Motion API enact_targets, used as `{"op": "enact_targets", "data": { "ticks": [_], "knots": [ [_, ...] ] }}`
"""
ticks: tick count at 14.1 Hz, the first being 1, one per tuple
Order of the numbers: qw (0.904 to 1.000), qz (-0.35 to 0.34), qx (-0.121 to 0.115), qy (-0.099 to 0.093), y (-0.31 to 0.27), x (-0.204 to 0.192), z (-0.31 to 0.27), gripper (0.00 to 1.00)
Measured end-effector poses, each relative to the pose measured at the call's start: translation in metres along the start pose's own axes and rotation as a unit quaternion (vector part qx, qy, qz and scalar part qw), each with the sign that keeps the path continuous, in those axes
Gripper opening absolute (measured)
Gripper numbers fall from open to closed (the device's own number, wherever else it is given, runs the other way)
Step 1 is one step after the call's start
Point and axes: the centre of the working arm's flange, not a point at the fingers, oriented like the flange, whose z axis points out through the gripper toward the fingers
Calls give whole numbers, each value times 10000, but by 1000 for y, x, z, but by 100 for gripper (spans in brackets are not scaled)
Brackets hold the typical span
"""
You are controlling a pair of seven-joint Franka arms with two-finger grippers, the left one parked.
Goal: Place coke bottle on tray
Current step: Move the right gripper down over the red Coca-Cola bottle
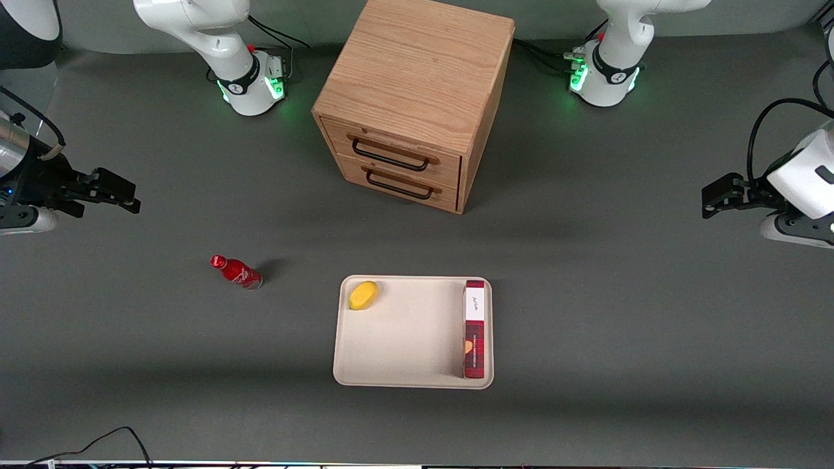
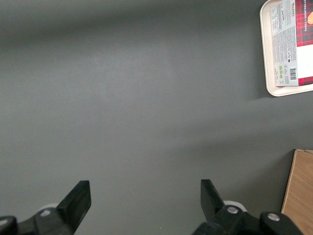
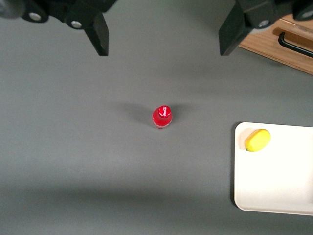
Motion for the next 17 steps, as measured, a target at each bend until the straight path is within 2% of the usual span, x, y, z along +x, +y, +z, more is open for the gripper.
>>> {"op": "enact_targets", "data": {
  "ticks": [6, 12, 17],
  "knots": [
    [10000, 30, -2, -92, -1, -1, 2, 100],
    [9995, -16, 187, -260, -11, 0, 27, 100],
    [9998, -15, 197, -44, -18, 8, 115, 100]
  ]
}}
